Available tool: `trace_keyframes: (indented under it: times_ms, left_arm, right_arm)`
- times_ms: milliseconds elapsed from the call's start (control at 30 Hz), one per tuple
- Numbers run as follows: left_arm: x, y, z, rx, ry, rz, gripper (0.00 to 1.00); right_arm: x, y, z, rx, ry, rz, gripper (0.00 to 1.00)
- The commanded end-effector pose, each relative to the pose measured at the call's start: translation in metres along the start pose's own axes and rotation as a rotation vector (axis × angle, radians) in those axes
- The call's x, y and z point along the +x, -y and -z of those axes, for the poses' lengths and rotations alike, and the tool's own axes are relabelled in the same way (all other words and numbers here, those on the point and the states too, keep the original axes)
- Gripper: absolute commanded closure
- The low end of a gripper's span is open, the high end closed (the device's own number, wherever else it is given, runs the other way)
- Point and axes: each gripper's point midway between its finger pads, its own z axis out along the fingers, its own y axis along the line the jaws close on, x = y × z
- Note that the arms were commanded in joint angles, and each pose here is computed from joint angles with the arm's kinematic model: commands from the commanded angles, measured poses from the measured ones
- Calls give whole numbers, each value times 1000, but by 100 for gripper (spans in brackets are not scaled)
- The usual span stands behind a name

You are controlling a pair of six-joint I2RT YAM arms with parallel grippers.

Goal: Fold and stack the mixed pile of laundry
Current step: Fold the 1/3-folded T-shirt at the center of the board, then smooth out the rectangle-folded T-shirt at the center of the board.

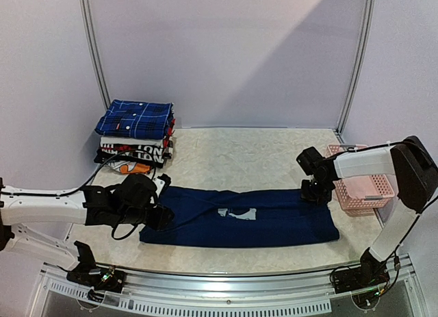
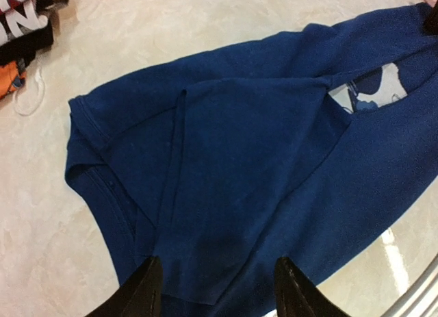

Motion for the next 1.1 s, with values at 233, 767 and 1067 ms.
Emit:
trace_keyframes:
  times_ms: [233,767,1067]
  left_arm:
    - [-35,-4,-29,-111,33,-28,41]
    - [-42,-22,-49,-199,3,20,43]
    - [-15,-23,-74,-211,-72,78,48]
  right_arm:
    - [21,27,15,35,-10,-14,70]
    - [20,1,63,-174,45,-19,68]
    - [-5,-41,53,-255,69,53,67]
